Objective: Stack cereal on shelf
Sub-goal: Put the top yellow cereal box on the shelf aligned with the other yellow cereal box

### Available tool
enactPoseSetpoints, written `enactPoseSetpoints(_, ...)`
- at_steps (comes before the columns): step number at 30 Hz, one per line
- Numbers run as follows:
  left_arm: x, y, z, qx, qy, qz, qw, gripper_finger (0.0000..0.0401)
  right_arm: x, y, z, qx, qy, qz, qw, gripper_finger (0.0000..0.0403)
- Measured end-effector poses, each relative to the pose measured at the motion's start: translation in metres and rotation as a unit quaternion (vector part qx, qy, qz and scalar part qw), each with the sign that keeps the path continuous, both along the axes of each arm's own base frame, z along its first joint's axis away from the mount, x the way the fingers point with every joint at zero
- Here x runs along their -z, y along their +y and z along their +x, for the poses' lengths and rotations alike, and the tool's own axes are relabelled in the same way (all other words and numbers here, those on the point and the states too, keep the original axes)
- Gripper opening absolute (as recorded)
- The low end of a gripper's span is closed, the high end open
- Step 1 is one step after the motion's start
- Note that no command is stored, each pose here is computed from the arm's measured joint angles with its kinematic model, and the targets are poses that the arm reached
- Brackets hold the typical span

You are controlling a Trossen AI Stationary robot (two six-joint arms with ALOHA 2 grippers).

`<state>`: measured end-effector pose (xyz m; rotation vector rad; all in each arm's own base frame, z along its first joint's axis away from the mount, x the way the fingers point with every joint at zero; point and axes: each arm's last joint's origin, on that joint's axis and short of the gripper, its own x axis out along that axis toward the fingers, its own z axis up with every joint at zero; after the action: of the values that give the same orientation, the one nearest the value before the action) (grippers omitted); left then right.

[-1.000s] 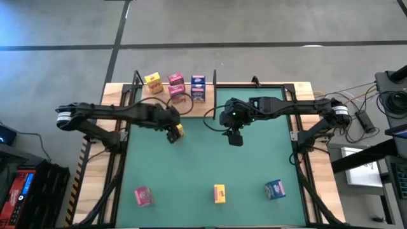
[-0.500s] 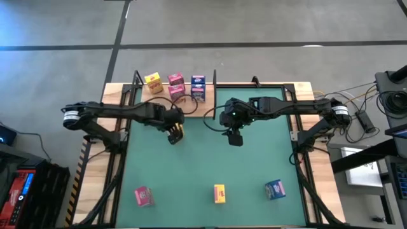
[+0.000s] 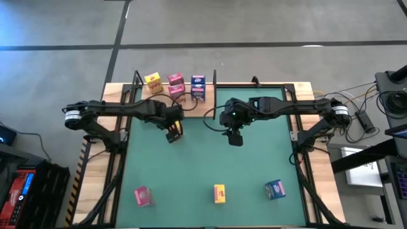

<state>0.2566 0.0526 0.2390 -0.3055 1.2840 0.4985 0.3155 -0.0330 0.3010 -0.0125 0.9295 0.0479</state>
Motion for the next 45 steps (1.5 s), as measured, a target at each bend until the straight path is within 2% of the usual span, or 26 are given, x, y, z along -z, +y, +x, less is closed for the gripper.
enactPoseSetpoints(4,0.0,0.0,0.0,0.0,-0.003,-0.002,1.0,0.0281,0.0,0.0,0.0,0.0,0.0,0.0,1.0,0.0217)
enactPoseSetpoints(13,0.0,-0.001,0.0,0.007,-0.005,-0.014,1.0,0.0131,0.0,0.0,0.0,0.0,0.0,0.0,1.0,0.0217)
enactPoseSetpoints(17,-0.005,-0.001,-0.003,0.015,-0.007,-0.011,1.0,0.0088,0.0,0.0,0.0,0.0,0.0,0.0,1.0,0.0217)
enactPoseSetpoints(23,-0.026,-0.003,-0.013,0.021,-0.02,-0.006,1.0,0.0093,0.0,0.0,0.0,0.0,0.0,0.0,1.0,0.0217)
enactPoseSetpoints(27,-0.04,0.002,-0.023,0.013,-0.006,0.021,1.0,0.0102,0.0,0.0,0.0,0.0,0.0,0.0,1.0,0.0217)
enactPoseSetpoints(33,-0.051,0.021,-0.038,-0.011,0.003,0.067,0.998,0.01,0.0,0.0,0.0,0.0,0.0,0.0,1.0,0.0217)
enactPoseSetpoints(45,-0.054,0.07,-0.07,-0.045,0.036,0.086,0.995,0.0099,0.0,0.0,0.0,0.0,0.0,0.0,1.0,0.0216)
